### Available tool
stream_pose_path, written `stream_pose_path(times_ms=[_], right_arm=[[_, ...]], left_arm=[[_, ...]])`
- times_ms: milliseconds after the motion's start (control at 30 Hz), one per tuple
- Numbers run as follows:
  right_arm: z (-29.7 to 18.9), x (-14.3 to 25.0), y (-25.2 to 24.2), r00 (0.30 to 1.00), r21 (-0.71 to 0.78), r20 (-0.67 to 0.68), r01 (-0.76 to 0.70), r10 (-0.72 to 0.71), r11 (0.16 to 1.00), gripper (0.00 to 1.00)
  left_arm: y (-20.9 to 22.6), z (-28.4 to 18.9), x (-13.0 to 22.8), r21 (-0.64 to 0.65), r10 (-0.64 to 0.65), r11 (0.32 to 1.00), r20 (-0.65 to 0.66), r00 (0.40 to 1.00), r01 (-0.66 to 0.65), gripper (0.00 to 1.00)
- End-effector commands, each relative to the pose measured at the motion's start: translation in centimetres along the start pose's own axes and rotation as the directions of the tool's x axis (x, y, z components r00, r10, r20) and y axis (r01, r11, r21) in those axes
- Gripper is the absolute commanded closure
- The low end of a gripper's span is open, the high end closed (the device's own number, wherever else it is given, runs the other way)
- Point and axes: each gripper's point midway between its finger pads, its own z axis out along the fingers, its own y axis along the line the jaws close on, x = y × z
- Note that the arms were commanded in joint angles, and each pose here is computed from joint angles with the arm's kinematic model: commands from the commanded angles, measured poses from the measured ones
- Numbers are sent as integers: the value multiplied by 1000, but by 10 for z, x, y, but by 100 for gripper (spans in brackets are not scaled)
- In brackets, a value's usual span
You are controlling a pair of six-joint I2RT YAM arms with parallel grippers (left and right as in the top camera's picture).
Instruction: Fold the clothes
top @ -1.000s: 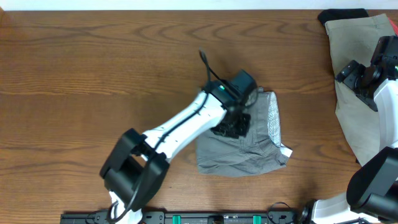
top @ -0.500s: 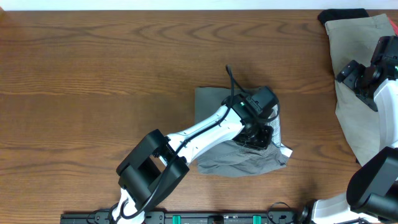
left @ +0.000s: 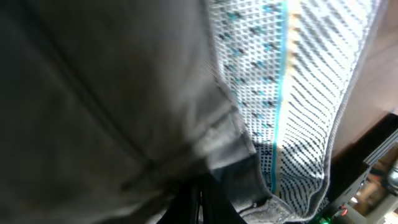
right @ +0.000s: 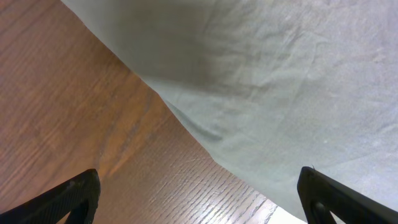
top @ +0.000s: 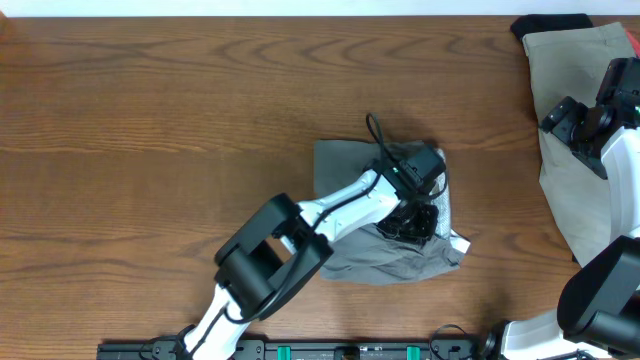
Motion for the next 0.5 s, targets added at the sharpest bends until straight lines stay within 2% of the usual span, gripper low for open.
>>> stream_pose_path(times_ms=[0,233,467], right_arm=[[-6,-5,-3,1000,7,22,0,0,1000,1],[-6,-5,-3,1000,7,22,0,0,1000,1],[-6,-5,-3,1000,7,21,0,0,1000,1]], left_arm=[[-2,12,12,36,-20,999,-69,997,23,94],[-15,-2,10,58,-13,998,-42,999,15,94],[-36,-56,9,95,61,993,45,997,-65,93]])
